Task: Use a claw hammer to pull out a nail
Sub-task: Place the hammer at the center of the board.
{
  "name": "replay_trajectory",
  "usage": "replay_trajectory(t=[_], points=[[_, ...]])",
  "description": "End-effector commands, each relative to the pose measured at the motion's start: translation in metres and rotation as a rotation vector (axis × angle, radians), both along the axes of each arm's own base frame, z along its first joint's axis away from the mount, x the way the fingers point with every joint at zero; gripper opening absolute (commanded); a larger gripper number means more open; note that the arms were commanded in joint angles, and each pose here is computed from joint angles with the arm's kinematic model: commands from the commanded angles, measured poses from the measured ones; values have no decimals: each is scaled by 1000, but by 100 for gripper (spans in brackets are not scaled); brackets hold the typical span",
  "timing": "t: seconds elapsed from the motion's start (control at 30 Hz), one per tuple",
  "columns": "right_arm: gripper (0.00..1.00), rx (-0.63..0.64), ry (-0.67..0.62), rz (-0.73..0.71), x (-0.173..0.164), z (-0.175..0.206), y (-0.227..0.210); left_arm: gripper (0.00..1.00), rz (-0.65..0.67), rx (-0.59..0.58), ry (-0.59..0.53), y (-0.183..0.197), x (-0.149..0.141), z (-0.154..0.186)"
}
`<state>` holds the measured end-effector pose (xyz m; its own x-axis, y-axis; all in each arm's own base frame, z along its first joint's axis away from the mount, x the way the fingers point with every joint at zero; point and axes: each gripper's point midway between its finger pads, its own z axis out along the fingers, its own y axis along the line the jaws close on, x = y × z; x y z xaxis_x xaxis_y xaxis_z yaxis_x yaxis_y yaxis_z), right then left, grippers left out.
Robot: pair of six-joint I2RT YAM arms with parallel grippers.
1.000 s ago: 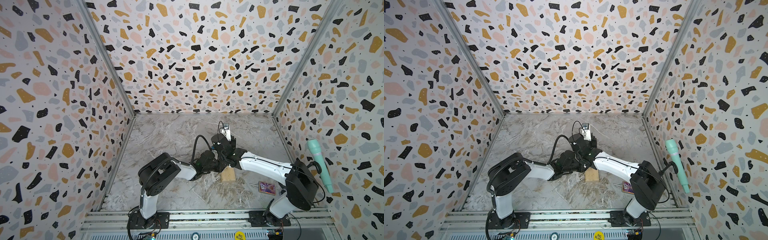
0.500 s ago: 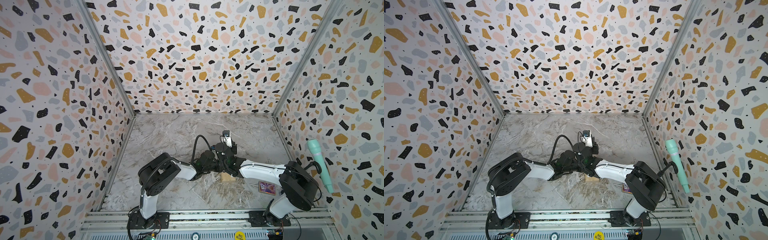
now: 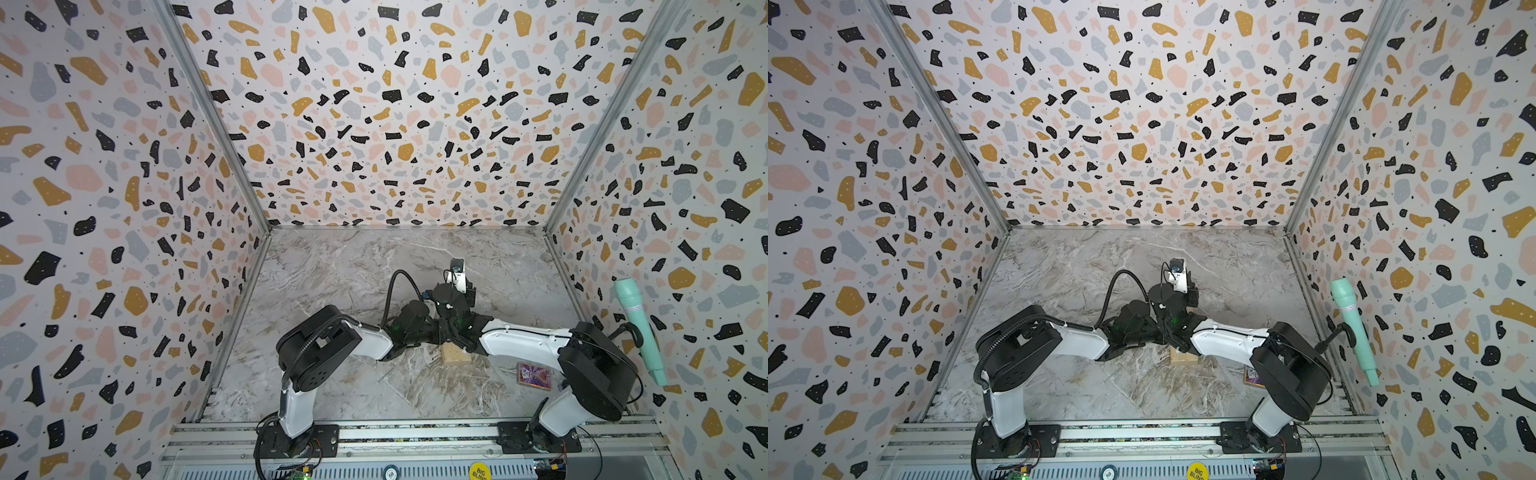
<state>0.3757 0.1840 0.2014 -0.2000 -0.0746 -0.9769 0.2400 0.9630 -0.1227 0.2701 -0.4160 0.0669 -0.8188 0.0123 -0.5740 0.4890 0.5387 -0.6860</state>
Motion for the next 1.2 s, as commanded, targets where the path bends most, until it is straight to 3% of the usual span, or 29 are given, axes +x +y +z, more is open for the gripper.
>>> replay_trajectory(t=[0.0,0.37,0.53,0.77,0.9,1.17], points=[[0,116,-23,-51,7,16,-17,25,0,109,72,15,-11,-38],[0,213,48,-95,25,5,-78,25,15,98,24,19,-6,-18],[0,274,70,-102,28,1,-99,26,53,69,-56,31,9,16],[0,281,118,-105,26,-15,-109,32,188,134,-218,81,43,71],[0,264,146,-112,21,-26,-115,40,293,185,-303,114,57,97],[0,255,214,-67,7,-46,-116,55,471,210,-415,165,65,136]])
